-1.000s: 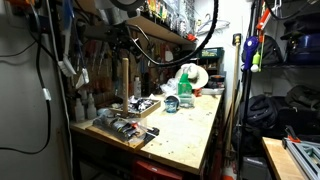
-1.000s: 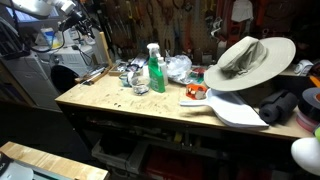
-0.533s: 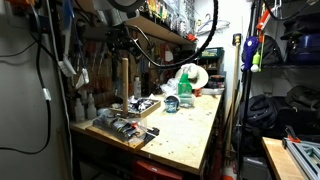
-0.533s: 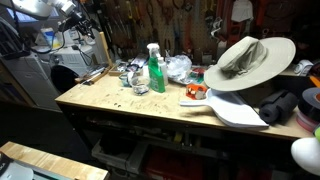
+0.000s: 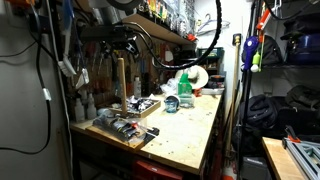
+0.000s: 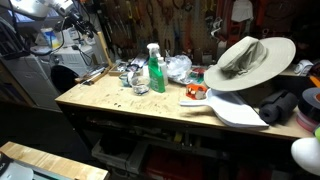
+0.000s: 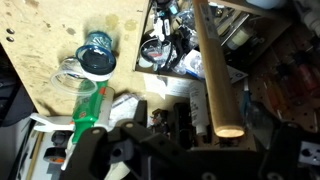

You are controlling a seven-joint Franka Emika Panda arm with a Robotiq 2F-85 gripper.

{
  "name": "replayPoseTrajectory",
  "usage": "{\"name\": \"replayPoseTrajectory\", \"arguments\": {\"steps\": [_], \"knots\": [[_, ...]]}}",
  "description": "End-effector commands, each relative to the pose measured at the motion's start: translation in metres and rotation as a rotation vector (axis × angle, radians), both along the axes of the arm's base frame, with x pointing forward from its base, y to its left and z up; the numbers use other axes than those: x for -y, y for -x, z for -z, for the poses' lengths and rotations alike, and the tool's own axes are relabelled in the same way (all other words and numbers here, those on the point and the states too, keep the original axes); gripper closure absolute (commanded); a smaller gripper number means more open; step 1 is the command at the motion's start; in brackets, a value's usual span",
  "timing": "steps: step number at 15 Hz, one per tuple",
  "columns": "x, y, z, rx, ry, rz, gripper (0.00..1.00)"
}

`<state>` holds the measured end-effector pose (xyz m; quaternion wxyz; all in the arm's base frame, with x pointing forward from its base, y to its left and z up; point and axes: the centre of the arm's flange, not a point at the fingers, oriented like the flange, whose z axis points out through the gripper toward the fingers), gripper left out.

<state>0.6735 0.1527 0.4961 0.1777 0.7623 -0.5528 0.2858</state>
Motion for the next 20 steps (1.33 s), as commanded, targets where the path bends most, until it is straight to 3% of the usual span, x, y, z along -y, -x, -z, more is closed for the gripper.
{"name": "replayPoseTrajectory", "arguments": {"steps": [1,5,11,15,20], "knots": [[-0.003,0.013,0.004,-0.051,0.024,-0.138,0.00],[-0.005,0.014,0.006,-0.096,0.033,-0.231,0.00],[-0.014,0.032,0.002,-0.212,-0.021,-0.430,0.00],[-0.016,0.055,-0.002,-0.357,-0.077,-0.503,0.00],[0.013,0.097,-0.012,-0.504,-0.106,-0.638,0.00]]}}
